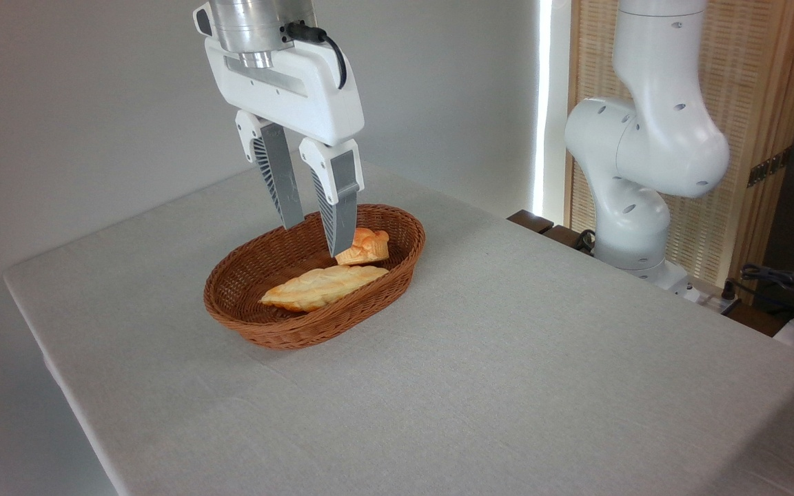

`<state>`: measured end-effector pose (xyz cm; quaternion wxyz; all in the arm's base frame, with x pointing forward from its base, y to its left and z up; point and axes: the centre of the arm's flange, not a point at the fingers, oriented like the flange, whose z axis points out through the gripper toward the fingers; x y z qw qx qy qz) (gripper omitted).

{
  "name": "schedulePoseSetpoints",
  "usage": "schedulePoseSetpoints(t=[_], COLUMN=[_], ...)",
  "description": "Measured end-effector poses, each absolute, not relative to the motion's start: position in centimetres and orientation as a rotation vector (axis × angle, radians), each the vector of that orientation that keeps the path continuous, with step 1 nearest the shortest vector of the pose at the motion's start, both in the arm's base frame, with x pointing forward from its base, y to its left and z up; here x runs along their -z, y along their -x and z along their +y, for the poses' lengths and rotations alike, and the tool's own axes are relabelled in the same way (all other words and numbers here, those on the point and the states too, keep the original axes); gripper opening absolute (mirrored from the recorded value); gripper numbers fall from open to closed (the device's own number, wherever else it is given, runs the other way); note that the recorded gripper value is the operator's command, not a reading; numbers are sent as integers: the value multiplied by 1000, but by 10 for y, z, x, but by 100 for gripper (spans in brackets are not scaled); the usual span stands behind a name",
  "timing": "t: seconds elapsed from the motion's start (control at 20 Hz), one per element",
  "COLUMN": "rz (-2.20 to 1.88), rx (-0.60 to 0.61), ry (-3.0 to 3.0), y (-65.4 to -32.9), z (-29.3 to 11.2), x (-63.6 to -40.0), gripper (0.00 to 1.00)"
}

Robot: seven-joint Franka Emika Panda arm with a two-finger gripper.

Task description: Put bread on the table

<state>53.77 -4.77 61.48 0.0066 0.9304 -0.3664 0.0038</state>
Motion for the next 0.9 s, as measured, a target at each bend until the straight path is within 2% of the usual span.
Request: schedulePoseSetpoints(t=[0.9], rz=[-1140], rx=[-8], ry=[-2912], y=[-536], z=[-45], x=[-617], gripper=[100])
